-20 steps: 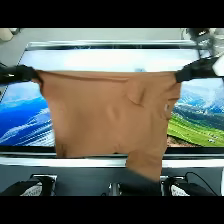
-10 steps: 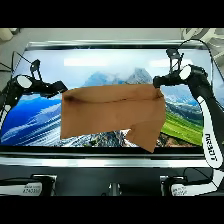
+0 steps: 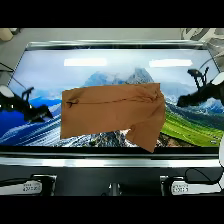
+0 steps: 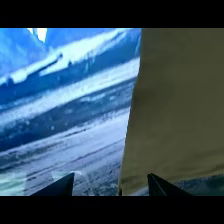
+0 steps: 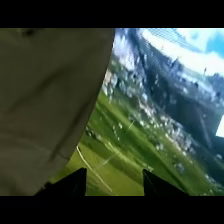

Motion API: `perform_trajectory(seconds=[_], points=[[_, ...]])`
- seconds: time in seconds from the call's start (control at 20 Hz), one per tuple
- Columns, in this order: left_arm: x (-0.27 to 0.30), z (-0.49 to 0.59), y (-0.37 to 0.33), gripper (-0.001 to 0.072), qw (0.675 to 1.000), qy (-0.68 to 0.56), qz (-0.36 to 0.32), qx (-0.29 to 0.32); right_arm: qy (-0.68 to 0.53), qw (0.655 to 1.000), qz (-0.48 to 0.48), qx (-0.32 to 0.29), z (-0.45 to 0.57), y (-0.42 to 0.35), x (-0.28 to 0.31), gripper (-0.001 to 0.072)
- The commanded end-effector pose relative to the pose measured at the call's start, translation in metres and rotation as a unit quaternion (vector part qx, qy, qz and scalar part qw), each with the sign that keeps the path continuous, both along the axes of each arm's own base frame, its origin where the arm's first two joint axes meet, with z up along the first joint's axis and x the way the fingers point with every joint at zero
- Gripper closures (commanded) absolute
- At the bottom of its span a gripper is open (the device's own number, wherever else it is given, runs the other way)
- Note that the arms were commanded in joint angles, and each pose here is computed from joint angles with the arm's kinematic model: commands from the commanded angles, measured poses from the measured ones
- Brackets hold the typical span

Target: Fold the shirts.

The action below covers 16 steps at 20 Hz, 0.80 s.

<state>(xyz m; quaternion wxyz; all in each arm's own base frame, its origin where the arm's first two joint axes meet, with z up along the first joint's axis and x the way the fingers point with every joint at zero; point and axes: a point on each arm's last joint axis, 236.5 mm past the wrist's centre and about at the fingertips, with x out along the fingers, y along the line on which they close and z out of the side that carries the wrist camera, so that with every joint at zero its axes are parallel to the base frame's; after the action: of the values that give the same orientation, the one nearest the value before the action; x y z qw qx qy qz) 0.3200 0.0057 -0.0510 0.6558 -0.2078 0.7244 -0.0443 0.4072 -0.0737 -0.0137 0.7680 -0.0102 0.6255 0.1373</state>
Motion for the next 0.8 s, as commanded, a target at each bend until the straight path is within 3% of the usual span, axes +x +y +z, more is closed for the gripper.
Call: perform_trajectory(seconds=[0.0, 0.15, 0.45, 0.5, 0.55, 0.6, 0.65, 0.7, 0.75], points=[[-0.058, -0.026, -0.032, 0.016, 0.996, 0.049, -0.002, -0.076, 0.072, 0.996, 0.028, 0.043, -0.02, 0.006, -0.046, 0.0371], [-0.062, -0.042, -0.049, 0.016, 0.994, 0.044, 0.023, -0.1, 0.069, 0.996, 0.025, 0.056, -0.022, 0.012, -0.045, 0.037], [-0.051, -0.053, -0.065, 0.0161, 0.996, 0.018, 0.014, -0.084, 0.062, 0.997, 0.025, 0.05, -0.023, 0.009, -0.042, 0.0363], [-0.049, -0.053, -0.067, 0.0174, 0.996, 0.014, 0.014, -0.082, 0.059, 0.997, 0.023, 0.049, -0.024, 0.009, -0.04, 0.0274], [-0.047, -0.054, -0.067, 0.0274, 0.997, 0.012, 0.018, -0.079, 0.058, 0.997, 0.022, 0.054, -0.025, 0.012, -0.04, 0.0139], [-0.044, -0.055, -0.068, 0.0334, 0.997, 0.009, 0.024, -0.075, 0.059, 0.996, 0.022, 0.061, -0.03, 0.016, -0.041, 0.0115], [-0.042, -0.056, -0.069, 0.0334, 0.997, 0.007, 0.026, -0.073, 0.06, 0.996, 0.024, 0.065, -0.036, 0.02, -0.043, 0.0111], [-0.042, -0.056, -0.071, 0.0413, 0.997, 0.007, 0.025, -0.071, 0.061, 0.996, 0.026, 0.064, -0.043, 0.025, -0.044, 0.0111], [-0.041, -0.056, -0.072, 0.057, 0.997, 0.005, 0.022, -0.07, 0.06, 0.996, 0.032, 0.062, -0.05, 0.031, -0.045, 0.0112]])
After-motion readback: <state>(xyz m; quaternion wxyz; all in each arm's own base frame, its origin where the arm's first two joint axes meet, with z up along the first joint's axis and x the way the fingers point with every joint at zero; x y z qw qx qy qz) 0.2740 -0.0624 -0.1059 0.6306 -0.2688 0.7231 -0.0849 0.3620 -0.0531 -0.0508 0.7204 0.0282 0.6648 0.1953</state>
